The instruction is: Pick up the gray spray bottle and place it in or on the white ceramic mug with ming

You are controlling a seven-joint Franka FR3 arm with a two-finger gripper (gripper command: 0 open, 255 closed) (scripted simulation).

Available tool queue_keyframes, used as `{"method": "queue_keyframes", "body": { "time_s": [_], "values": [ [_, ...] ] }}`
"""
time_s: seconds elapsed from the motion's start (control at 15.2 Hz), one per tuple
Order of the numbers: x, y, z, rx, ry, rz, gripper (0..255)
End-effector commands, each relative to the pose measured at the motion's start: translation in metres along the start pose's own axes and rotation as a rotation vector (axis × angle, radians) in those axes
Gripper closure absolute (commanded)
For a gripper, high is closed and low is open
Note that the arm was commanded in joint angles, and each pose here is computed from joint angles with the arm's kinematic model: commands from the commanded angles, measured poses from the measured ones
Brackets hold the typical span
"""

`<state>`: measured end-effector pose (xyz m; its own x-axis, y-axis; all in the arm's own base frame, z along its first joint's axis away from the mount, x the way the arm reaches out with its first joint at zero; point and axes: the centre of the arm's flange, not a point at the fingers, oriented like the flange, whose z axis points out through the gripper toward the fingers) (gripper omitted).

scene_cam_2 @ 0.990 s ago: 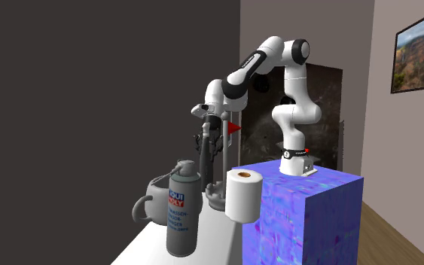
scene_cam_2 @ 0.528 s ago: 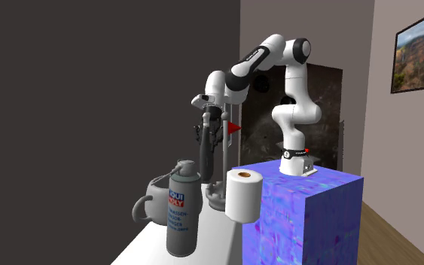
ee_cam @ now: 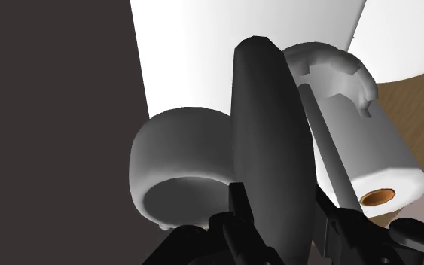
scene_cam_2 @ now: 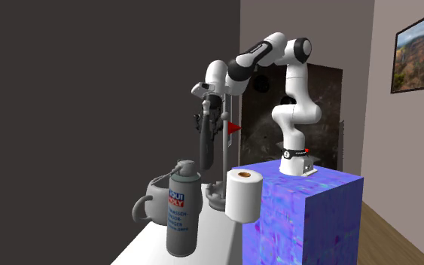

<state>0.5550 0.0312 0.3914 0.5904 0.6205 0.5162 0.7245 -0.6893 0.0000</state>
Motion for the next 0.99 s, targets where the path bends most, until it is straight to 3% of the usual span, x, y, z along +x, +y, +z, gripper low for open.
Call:
{"method": "queue_keyframes", "body": {
  "time_s": [0.0, 0.79, 0.92],
  "values": [
    [0.005, 0.001, -0.009, 0.0, 0.0, 0.0, 255],
    [0.038, 0.001, -0.063, 0.0, 0.0, 0.0, 255],
    [0.049, 0.005, -0.058, 0.0, 0.0, 0.0, 255]
  ]
}}
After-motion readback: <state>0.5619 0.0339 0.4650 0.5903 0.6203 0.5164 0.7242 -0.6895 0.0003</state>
